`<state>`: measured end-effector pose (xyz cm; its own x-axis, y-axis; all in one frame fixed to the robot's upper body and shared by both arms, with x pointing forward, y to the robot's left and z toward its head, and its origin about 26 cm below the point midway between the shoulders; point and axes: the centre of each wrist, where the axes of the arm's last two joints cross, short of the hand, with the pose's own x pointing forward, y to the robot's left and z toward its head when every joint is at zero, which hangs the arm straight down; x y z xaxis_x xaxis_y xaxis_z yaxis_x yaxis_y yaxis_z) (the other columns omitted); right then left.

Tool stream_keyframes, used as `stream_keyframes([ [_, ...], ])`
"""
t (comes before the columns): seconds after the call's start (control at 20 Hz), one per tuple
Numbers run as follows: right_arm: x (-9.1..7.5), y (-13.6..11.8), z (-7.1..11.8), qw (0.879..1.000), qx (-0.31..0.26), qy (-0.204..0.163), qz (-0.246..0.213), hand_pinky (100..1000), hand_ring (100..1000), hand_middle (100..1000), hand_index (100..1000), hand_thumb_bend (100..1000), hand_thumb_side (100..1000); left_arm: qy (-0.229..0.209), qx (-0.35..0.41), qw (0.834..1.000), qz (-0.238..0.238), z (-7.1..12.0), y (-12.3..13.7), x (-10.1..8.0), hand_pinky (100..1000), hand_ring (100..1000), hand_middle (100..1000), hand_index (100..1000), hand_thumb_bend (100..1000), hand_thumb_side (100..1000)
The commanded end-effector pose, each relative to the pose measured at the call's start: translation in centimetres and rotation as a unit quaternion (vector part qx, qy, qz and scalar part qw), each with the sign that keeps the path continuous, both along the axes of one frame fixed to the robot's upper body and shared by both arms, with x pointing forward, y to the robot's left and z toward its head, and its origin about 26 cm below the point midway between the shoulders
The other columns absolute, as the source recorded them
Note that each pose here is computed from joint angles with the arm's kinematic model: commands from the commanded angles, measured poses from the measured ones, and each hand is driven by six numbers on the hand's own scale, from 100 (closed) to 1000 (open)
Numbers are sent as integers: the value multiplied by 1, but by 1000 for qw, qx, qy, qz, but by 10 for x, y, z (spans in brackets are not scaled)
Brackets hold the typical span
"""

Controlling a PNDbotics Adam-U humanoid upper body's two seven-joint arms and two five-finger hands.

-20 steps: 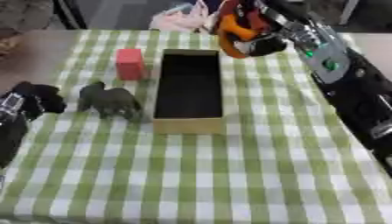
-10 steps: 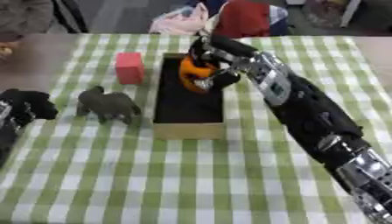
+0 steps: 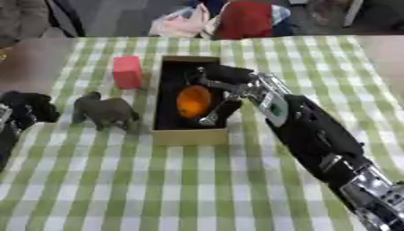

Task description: Pick up objects on the table and place them in the box.

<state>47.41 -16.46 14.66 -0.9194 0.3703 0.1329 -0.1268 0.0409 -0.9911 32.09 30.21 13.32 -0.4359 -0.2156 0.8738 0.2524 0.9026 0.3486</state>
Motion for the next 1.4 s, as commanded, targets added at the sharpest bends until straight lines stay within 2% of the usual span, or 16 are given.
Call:
stream_keyframes([
  [0.05, -4, -21, 29, 1000, 27, -13, -8, 762, 910, 840, 914, 371, 486, -23, 27, 999, 14, 15, 13, -2, 698, 644, 583, 720, 100, 886],
  [0.1, -7, -29, 34, 999, 45, -9, -15, 757, 907, 829, 913, 386, 411, -26, 36, 999, 17, 17, 16, -2, 698, 644, 584, 722, 100, 878],
  [0.3, -23, -57, 60, 990, 136, 3, -39, 736, 891, 798, 907, 325, 316, -44, 83, 995, 31, 30, 31, -1, 697, 649, 591, 726, 100, 837],
  [0.45, -42, -77, 80, 980, 191, 6, -49, 725, 881, 780, 900, 287, 265, -62, 132, 989, 40, 43, 42, 2, 695, 655, 599, 730, 100, 794],
  [0.65, -74, -101, 101, 967, 246, 11, -56, 719, 874, 767, 895, 275, 229, -84, 233, 968, 49, 61, 59, 11, 698, 674, 620, 742, 102, 679],
  [0.7, -82, -106, 104, 965, 255, 11, -56, 719, 872, 764, 894, 276, 218, -92, 261, 960, 50, 66, 63, 13, 702, 687, 635, 749, 134, 558],
  [0.85, -106, -120, 111, 959, 278, 13, -58, 719, 873, 760, 894, 268, 212, -115, 355, 927, 39, 78, 72, 22, 719, 714, 673, 775, 218, 415],
  [0.9, -113, -123, 113, 957, 285, 14, -60, 718, 873, 758, 895, 262, 206, -122, 385, 914, 31, 82, 74, 25, 732, 734, 701, 798, 283, 340],
  [1.0, -125, -130, 115, 952, 298, 15, -62, 717, 871, 754, 895, 262, 197, -132, 453, 881, 10, 86, 79, 32, 741, 747, 723, 805, 371, 284],
  [1.1, -135, -137, 116, 948, 311, 15, -67, 716, 871, 751, 895, 261, 191, -131, 512, 849, -11, 86, 85, 39, 746, 755, 739, 814, 480, 282],
  [1.15, -139, -140, 115, 945, 318, 15, -72, 716, 871, 749, 895, 258, 190, -128, 534, 836, -21, 84, 87, 43, 746, 755, 739, 814, 495, 283],
  [1.25, -145, -146, 114, 940, 331, 16, -81, 715, 871, 746, 894, 250, 194, -123, 564, 816, -38, 79, 90, 52, 744, 754, 737, 811, 516, 284],
  [1.4, -150, -153, 112, 934, 345, 15, -96, 714, 871, 742, 892, 244, 192, -112, 592, 796, -56, 72, 92, 63, 735, 732, 724, 805, 508, 289],
])
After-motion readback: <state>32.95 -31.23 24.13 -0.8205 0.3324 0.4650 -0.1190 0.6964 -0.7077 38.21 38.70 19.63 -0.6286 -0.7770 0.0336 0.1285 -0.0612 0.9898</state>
